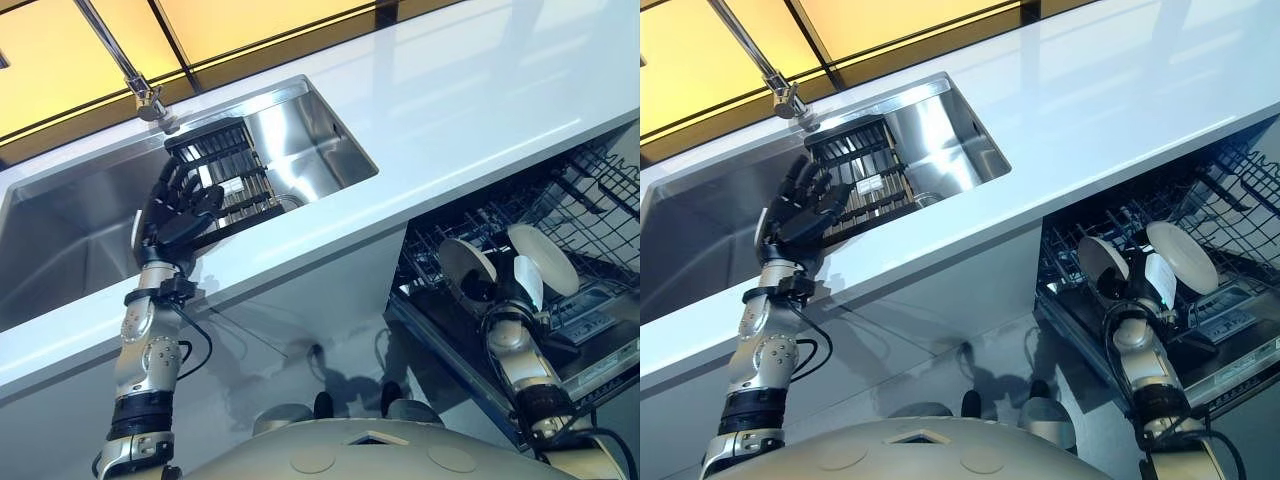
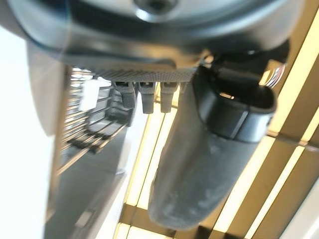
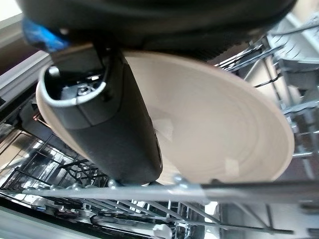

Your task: Pick up plates and place into dishwasher.

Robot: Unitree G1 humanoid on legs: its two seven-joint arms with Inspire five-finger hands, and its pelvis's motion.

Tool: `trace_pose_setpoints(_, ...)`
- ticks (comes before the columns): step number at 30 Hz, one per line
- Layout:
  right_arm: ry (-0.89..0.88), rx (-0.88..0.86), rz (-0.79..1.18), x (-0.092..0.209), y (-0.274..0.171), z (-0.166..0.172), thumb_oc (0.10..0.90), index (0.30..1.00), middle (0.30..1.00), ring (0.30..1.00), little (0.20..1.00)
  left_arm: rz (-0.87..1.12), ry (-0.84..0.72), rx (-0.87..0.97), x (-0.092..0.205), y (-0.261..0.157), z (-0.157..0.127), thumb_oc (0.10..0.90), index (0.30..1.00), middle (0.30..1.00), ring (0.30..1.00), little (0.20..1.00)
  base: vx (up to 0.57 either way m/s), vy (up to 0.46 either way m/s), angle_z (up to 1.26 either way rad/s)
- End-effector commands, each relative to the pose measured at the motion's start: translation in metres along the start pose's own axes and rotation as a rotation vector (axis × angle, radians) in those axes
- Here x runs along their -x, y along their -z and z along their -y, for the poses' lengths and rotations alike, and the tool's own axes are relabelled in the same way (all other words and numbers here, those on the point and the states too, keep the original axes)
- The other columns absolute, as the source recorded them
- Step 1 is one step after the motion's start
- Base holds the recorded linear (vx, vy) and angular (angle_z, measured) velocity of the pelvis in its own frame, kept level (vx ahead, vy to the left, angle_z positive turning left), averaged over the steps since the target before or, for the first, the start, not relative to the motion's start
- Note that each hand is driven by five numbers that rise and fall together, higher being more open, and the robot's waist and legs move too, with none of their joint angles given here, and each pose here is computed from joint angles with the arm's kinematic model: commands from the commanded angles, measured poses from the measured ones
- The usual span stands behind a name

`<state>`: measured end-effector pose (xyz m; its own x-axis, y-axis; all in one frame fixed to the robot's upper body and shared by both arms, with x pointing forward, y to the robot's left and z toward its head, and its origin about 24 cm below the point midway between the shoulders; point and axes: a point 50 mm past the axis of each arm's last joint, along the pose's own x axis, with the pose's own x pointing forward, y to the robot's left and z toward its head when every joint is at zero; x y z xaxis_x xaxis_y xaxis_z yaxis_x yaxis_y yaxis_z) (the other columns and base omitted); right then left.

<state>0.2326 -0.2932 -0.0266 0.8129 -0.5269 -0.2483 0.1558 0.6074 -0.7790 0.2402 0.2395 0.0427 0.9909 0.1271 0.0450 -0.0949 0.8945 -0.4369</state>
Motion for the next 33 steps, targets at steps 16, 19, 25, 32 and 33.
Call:
trace_pose_setpoints(16,0.387,-0.403,0.507,0.007,-0.091,0.097,0.800,0.900,0.900,0.900,0.900,0.203,0.022,-0.058,-0.019,-0.057,-0.006,0.800,0.900,0.900,0.900,0.900,-0.01,-0.028,-0.02)
trace_pose_setpoints(19,0.377,-0.459,0.515,0.009,-0.089,0.102,0.800,0.900,0.900,0.900,0.900,0.212,0.014,-0.065,-0.019,-0.061,-0.011,0.800,0.900,0.900,0.900,0.900,-0.03,-0.036,-0.18)
trace_pose_setpoints(25,0.228,-0.578,0.509,0.018,-0.078,0.089,0.800,0.900,0.900,0.900,0.900,0.244,-0.007,-0.068,-0.013,-0.065,-0.023,0.800,0.900,0.900,0.900,0.900,-0.03,-0.015,-0.17)
trace_pose_setpoints(32,0.236,-0.864,0.361,0.027,-0.044,0.069,0.800,0.900,0.900,0.900,0.900,0.274,-0.052,-0.094,-0.004,-0.063,-0.035,0.800,0.900,0.900,0.900,0.900,-0.02,0.005,-0.14)
trace_pose_setpoints(33,0.262,-0.960,0.338,0.028,-0.039,0.066,0.800,0.900,0.900,0.900,0.900,0.278,-0.058,-0.096,-0.004,-0.063,-0.036,0.800,0.900,0.900,0.900,0.900,-0.01,0.022,-0.06)
